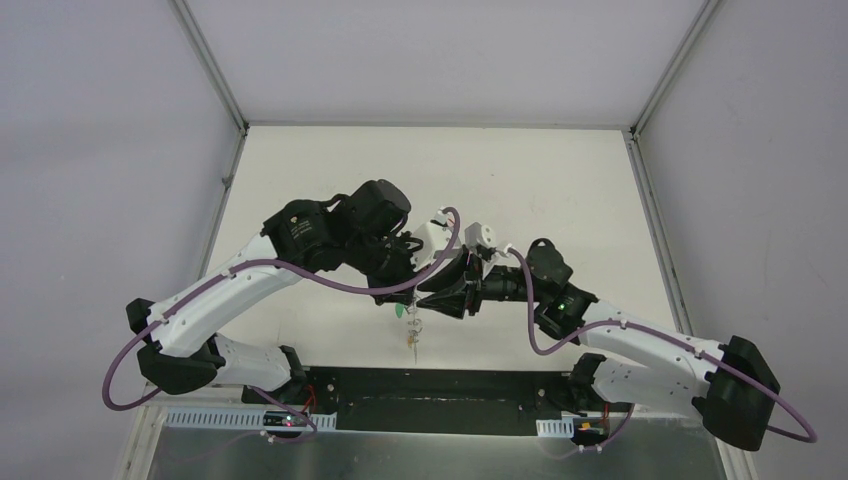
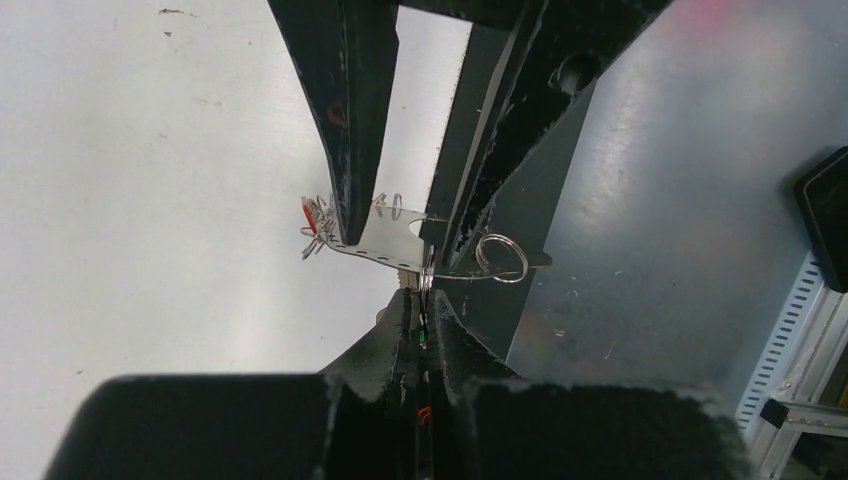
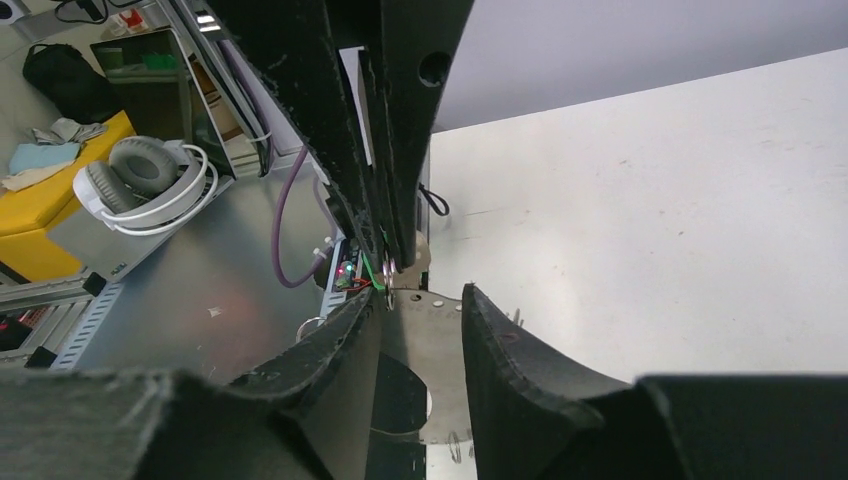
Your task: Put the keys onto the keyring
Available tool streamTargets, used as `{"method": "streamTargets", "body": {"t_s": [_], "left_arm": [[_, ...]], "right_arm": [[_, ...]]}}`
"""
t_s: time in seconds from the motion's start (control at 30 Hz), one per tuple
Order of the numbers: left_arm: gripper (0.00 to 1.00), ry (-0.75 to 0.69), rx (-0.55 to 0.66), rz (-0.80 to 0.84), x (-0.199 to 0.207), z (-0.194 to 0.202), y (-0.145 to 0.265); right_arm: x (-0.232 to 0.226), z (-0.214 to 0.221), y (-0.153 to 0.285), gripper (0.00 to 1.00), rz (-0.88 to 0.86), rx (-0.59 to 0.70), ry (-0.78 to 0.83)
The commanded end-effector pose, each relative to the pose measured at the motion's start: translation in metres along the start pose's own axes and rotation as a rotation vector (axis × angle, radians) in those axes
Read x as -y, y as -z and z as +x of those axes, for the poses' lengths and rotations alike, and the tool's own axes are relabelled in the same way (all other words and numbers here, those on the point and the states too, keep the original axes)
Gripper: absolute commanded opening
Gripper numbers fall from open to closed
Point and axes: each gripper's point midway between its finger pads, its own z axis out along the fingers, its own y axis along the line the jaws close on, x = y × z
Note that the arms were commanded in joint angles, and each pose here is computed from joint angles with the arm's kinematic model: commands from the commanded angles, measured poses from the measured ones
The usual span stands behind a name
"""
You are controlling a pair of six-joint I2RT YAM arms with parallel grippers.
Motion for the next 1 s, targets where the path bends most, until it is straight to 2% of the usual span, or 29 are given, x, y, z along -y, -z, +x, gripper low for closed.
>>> {"method": "streamTargets", "body": {"t_s": [0.0, 0.1, 0.27, 0.43, 0.63, 0.8, 0.97], "left_arm": [[0.00, -0.024, 0.048, 0.019, 0.006, -0.014, 0.007], [0.00, -0.018, 0.046, 0.019, 0.006, -0.013, 0.006], [0.00, -0.016, 0.058, 0.032, 0.008, -0.014, 0.004], [0.00, -0.017, 0.060, 0.034, 0.008, -0.012, 0.003], [0.00, -0.024, 0.084, 0.013, 0.006, -0.011, 0.006], [0.26, -0.041, 0.162, -0.033, 0.002, -0.013, 0.014], [0.35, -0.086, 0.320, -0.059, 0.002, -0.021, 0.025]], "right_arm": [[-0.010, -0.030, -0.011, 0.36, -0.042, 0.093, 0.073], [-0.011, -0.027, -0.013, 0.33, -0.047, 0.085, 0.075], [-0.012, -0.025, -0.015, 0.21, -0.049, 0.081, 0.073], [-0.015, -0.026, -0.017, 0.00, -0.071, 0.079, 0.077], [-0.018, -0.026, -0.015, 0.00, -0.073, 0.082, 0.079], [-0.019, -0.027, -0.010, 0.00, -0.065, 0.084, 0.091], [-0.024, -0.027, -0.005, 0.00, -0.072, 0.083, 0.101]]}}
